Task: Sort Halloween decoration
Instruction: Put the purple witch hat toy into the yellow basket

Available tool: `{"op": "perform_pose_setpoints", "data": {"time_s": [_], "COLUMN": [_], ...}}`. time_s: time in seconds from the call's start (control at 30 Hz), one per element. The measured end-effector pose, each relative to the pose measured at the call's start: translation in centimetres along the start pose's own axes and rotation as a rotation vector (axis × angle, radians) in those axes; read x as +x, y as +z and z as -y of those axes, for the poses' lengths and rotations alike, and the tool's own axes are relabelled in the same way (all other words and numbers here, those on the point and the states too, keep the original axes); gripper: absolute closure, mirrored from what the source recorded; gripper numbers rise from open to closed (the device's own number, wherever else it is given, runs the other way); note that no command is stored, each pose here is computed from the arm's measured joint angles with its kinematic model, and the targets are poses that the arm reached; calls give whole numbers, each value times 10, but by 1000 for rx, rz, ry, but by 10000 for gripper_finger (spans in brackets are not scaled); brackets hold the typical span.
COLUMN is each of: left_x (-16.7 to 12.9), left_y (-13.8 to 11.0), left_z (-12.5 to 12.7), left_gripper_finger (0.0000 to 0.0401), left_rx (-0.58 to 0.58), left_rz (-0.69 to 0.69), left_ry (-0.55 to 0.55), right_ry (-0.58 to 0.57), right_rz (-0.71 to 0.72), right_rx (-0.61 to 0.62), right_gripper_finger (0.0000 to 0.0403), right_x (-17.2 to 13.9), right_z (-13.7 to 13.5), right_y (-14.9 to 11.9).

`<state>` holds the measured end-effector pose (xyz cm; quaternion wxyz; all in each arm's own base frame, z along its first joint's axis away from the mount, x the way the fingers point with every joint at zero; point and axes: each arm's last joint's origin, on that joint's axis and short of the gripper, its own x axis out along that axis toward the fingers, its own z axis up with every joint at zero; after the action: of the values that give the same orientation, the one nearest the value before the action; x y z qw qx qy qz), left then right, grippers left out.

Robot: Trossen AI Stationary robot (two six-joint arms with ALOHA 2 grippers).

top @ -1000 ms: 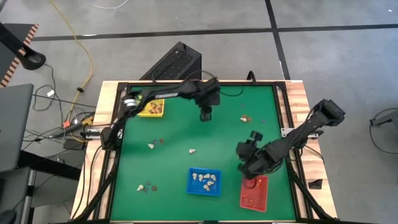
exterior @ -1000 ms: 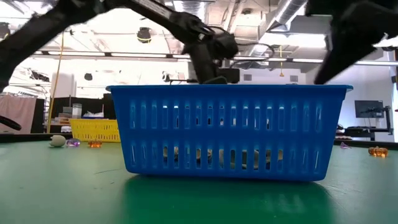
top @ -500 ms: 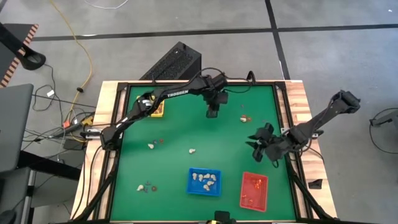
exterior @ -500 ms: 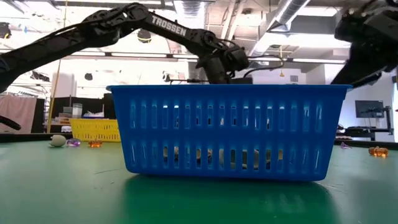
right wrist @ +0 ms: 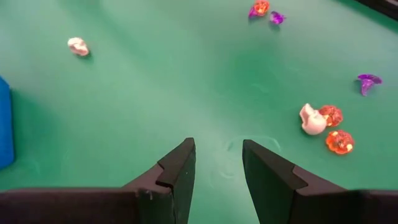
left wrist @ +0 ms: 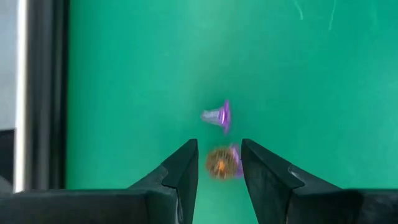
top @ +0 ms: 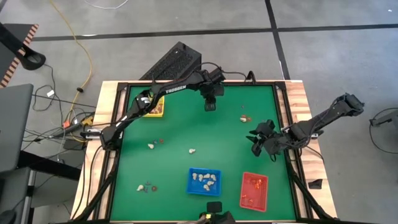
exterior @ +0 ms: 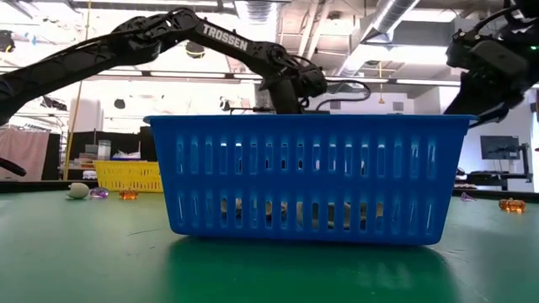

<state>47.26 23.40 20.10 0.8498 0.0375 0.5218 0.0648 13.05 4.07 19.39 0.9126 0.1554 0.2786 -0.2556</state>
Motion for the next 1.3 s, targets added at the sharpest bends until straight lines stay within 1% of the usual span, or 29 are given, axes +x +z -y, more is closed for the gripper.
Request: {"op": "perform_pose_setpoints", "data": {"time_s": [0.1, 0.17, 0.27, 0.4, 0.5, 0.6, 0.67, 0.73, 0.8, 0.87, 0.93, 0.97, 1.07, 1.17, 1.23, 1.3], "left_x": [-25, -42, -58, -92, -110, -120, -134, -146, -154, -161, -172, -176, -181, -188, -188, -185], "left_y": [-3, -8, -24, -36, -45, -63, -81, -104, -131, -156, -176, -184, -207, -227, -241, -255], "left_z": [-6, -13, -24, -31, -26, -15, -4, 10, 27, 47, 72, 85, 122, 149, 164, 175], "left_gripper_finger": [290, 290, 290, 294, 306, 319, 327, 335, 341, 344, 346, 346, 346, 346, 346, 347], "left_rx": [-20, -71, -151, -217, -230, -224, -223, -230, -246, -269, -266, -254, -214, -196, -189, -188], "left_rz": [-25, -62, -147, -188, -207, -248, -246, -217, -152, -22, 177, 280, 527, 735, 823, 863], "left_ry": [9, 19, -16, -87, -146, -182, -183, -181, -176, -188, -218, -226, -222, -191, -171, -156], "right_ry": [2, 5, 8, -8, -23, -42, -107, -211, -315, -399, -443, -446, -388, -323, -270, -217], "right_rz": [9, 16, 42, 105, 140, 105, 49, -24, -94, -126, -121, -111, -107, -112, -106, -82], "right_rx": [-12, -37, -77, -122, -110, -88, -56, 5, 87, 190, 248, 254, 251, 335, 357, 304], "right_gripper_finger": [239, 239, 239, 239, 239, 239, 239, 239, 239, 239, 239, 239, 239, 239, 239, 239], "right_x": [3, 6, 13, 26, 39, 52, 59, 63, 65, 66, 71, 75, 90, 105, 115, 126], "right_z": [-2, -5, -10, -15, -12, -3, 7, 20, 34, 46, 55, 59, 71, 88, 94, 91], "right_y": [2, 3, 7, 18, 29, 38, 42, 43, 43, 45, 47, 51, 61, 67, 69, 72]}}
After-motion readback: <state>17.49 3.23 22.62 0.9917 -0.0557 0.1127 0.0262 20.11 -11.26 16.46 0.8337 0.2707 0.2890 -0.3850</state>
